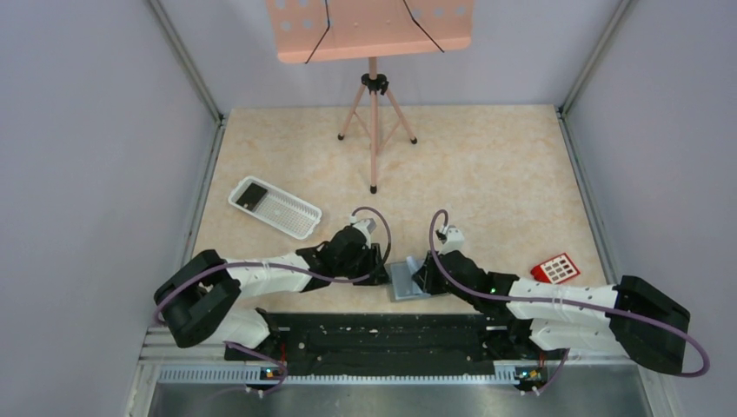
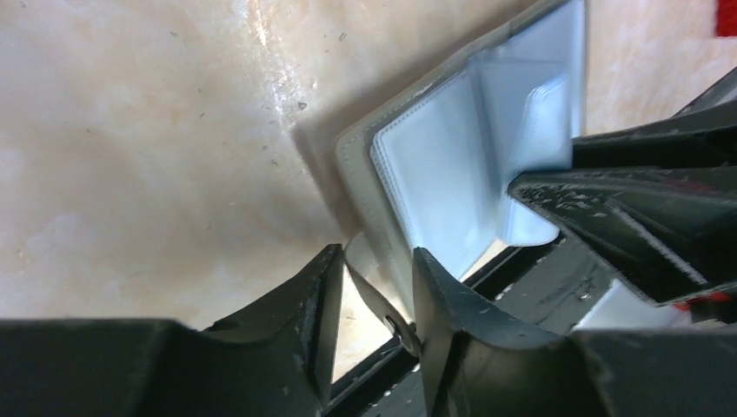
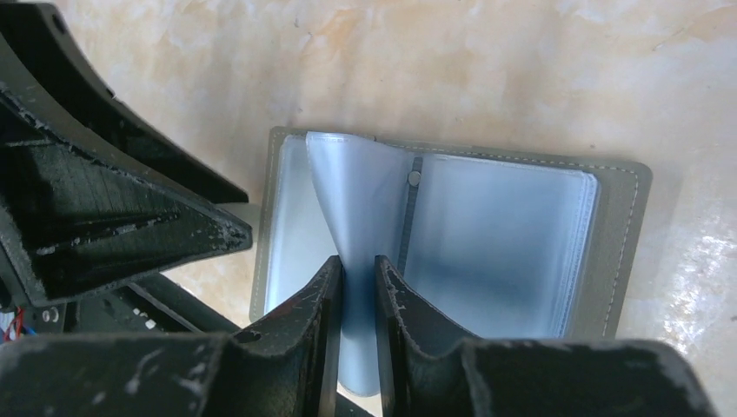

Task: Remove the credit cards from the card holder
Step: Remove the credit card from the card holder.

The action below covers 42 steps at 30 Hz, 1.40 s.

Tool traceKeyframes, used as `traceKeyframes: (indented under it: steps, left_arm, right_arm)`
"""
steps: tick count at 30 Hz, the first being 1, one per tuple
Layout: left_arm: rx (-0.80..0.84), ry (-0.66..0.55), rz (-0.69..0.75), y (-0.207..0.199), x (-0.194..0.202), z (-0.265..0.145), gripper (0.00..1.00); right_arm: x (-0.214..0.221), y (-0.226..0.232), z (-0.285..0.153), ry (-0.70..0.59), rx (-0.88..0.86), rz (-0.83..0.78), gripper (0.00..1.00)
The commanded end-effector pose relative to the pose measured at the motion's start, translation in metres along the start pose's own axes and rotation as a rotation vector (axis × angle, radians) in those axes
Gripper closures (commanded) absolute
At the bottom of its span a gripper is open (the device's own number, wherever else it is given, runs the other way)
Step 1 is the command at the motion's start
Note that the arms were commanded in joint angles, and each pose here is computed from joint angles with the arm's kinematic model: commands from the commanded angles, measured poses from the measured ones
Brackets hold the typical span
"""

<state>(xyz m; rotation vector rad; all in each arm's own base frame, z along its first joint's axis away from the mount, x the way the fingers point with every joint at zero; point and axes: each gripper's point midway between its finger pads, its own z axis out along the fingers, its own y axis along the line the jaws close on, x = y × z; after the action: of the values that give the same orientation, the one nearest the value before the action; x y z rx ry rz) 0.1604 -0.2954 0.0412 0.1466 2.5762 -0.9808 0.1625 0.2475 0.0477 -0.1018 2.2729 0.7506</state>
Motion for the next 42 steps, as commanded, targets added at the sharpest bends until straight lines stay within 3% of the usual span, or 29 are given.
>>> traceKeyframes:
  steps: [1, 2, 5, 11, 17, 22, 26, 33, 39, 42]
  left_arm:
    - [-0.001, -0.028, 0.036, -0.008, -0.009, -0.001, 0.70]
    - [0.007, -0.033, 0.034, -0.010, -0.010, -0.003, 0.81]
    - [0.041, -0.041, 0.029, -0.018, -0.011, -0.008, 0.99]
    - [0.188, -0.040, 0.004, -0.046, -0.011, -0.019, 1.00]
    - [0.186, -0.048, -0.002, -0.046, -0.012, -0.022, 1.00]
    - [0.171, -0.047, -0.005, -0.043, -0.011, -0.022, 1.00]
    - [0.165, -0.051, -0.006, -0.042, -0.012, -0.023, 1.00]
    - [0.143, -0.058, -0.004, -0.036, -0.010, -0.025, 1.00]
    - [0.135, -0.053, -0.004, -0.033, -0.008, -0.025, 1.00]
    - [0.135, -0.050, -0.001, -0.033, -0.008, -0.024, 1.00]
  right_arm:
    - [-0.015, 0.000, -0.003, -0.052, 0.016, 0.012, 0.80]
    - [-0.015, -0.003, -0.005, -0.056, 0.027, 0.011, 0.78]
    - [-0.016, -0.014, -0.008, -0.067, 0.078, 0.009, 0.74]
    - [-0.017, -0.033, -0.018, -0.088, 0.143, 0.013, 0.67]
    - [-0.015, -0.074, -0.036, -0.074, 0.360, 0.016, 0.58]
    - [-0.032, -0.069, -0.056, -0.074, 0.413, 0.034, 0.54]
    - [-0.051, -0.041, -0.061, -0.086, 0.326, 0.036, 0.53]
    - [-0.071, 0.040, -0.050, -0.133, -0.079, 0.021, 0.43]
    - [-0.052, 0.040, -0.029, -0.063, -0.071, 0.011, 0.43]
    - [-0.041, 0.036, -0.020, -0.023, -0.052, -0.003, 0.37]
